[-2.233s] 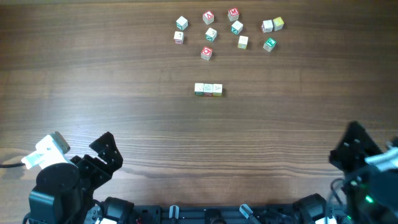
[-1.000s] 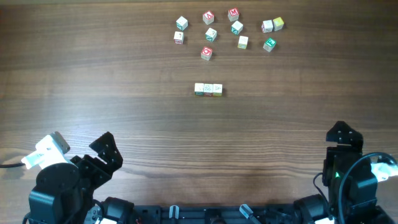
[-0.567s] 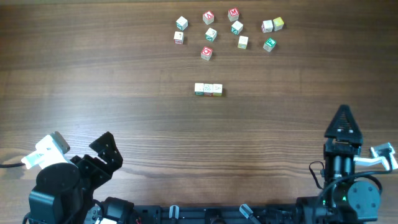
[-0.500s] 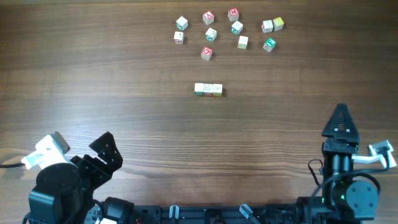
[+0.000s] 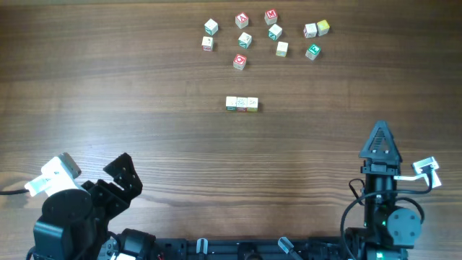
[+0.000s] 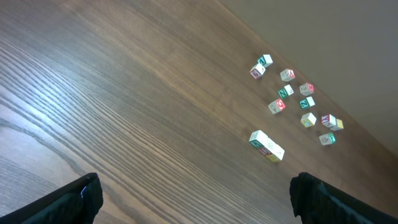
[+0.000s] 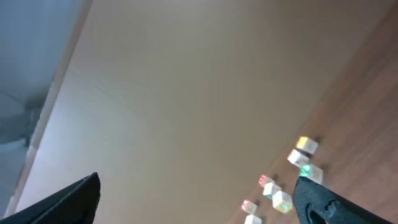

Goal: Form a horizontal line

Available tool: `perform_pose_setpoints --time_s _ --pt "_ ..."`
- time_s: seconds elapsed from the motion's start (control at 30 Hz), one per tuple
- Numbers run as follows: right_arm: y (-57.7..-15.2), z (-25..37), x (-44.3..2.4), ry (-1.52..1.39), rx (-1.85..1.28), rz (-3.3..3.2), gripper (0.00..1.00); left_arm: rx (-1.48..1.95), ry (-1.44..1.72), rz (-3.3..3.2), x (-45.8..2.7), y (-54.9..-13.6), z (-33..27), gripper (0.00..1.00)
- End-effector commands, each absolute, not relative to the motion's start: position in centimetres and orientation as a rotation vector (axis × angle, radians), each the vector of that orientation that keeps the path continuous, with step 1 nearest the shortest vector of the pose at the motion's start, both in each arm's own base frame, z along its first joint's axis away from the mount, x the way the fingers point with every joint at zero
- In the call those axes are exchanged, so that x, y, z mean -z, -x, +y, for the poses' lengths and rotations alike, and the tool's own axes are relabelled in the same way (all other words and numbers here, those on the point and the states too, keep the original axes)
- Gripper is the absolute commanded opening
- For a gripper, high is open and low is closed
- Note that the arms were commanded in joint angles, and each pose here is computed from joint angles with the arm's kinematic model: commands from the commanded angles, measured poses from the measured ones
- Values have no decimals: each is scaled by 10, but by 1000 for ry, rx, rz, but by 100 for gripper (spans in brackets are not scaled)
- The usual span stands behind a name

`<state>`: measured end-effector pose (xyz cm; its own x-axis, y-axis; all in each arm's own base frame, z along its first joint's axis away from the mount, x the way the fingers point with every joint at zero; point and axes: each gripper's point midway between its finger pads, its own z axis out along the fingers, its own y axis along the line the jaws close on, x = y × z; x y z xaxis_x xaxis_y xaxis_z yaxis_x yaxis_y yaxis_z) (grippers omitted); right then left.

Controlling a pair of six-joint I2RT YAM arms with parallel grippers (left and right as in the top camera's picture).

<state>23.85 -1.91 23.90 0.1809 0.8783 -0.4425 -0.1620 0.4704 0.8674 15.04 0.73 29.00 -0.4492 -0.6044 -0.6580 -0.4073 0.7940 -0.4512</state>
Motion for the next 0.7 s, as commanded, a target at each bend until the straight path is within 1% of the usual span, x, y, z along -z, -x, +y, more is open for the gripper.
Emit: perform_pose_setpoints --time_s 0.0,0.07,0.17,0.27,0.3,0.4,0.57,0.67 --pt "-241 -15 -226 -785 -877 1182 100 265 749 2099 -289 -150 10 100" --pt "-242 -14 -221 -760 -836 1213 100 265 749 2099 -289 -150 10 100" --pt "-245 -14 -203 -770 -779 1292 100 265 749 2099 -289 -150 10 100" --pt "-246 -16 -175 -821 -725 1391 99 265 749 2099 -289 -150 10 100" --pt "-246 -13 -177 -735 -672 1424 100 265 749 2099 -289 -150 10 100" --pt "-246 -12 -176 -634 -570 1462 100 265 749 2099 -289 -150 10 100" --pt "-247 -2 -175 -337 -363 1543 100 265 749 2099 -289 -150 10 100" --pt "-247 -2 -175 -268 -294 1553 100 265 749 2099 -289 -150 10 100"
